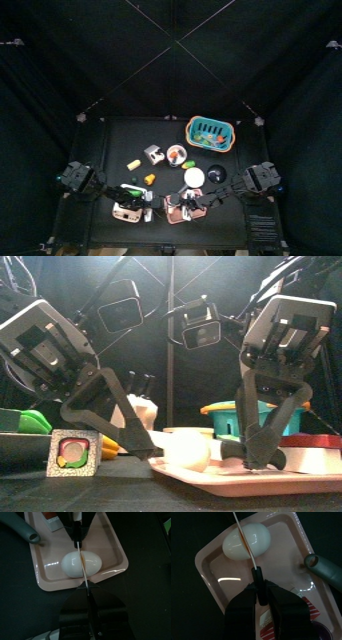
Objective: Cut egg
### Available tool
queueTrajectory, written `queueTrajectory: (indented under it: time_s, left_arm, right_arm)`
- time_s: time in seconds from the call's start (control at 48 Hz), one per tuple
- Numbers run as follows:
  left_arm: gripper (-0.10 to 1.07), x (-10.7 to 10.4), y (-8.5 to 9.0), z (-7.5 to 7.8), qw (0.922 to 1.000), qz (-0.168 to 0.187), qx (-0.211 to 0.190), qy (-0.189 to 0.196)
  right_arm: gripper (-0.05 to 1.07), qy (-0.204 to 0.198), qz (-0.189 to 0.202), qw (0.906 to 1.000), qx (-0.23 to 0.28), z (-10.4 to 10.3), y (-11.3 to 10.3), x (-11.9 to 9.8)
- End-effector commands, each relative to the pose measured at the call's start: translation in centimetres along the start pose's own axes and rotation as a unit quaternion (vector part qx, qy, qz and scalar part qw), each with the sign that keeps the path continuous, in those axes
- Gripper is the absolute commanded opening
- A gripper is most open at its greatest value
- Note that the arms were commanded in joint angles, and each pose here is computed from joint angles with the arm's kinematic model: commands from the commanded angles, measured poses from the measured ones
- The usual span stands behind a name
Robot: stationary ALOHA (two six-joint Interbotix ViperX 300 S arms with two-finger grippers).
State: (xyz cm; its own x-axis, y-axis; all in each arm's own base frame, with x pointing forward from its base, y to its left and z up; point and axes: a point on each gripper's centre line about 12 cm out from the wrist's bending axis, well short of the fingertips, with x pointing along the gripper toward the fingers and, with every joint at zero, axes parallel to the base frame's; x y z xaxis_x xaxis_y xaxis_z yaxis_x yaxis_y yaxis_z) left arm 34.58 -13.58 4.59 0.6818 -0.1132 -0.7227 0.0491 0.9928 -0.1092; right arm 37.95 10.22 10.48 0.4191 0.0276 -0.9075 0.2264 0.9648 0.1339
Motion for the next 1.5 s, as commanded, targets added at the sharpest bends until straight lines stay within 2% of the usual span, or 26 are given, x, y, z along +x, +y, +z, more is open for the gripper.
queueTrajectory:
  time_s: [0.0, 0.396, 0.771, 1.042, 1.188, 1.479]
  left_arm:
    - [0.30, 0.2, 0.0, -3.6, 0.9968, -0.005, 0.004, 0.079]
    - [0.30, 0.1, 0.2, -4.3, 0.9925, -0.013, -0.002, 0.121]
    - [0.29, 0.1, 0.4, -4.6, 0.9913, -0.013, -0.005, 0.131]
    - [0.29, -0.3, 0.5, -5.1, 0.9847, -0.024, -0.011, 0.172]
    - [0.29, -0.5, 0.8, -4.5, 0.9867, -0.024, -0.006, 0.161]
    - [0.30, -1.2, 0.7, -2.5, 0.9935, -0.028, 0.025, 0.108]
  right_arm:
    - [0.46, -0.007, 0.002, 0.9999, 0.011, 0.7, -0.2, -0.6]
    - [0.46, -0.004, 0.000, 0.9999, 0.015, 0.7, -0.2, -0.4]
    - [0.45, 0.008, -0.006, 0.9997, 0.024, 0.6, -0.4, -0.5]
    - [0.46, 0.007, -0.004, 0.9996, 0.026, 0.7, -0.3, -0.4]
    - [0.45, 0.006, -0.004, 0.9996, 0.027, 0.9, -0.2, -0.5]
    - [0.45, 0.007, -0.005, 0.9996, 0.027, 0.8, -0.3, -0.5]
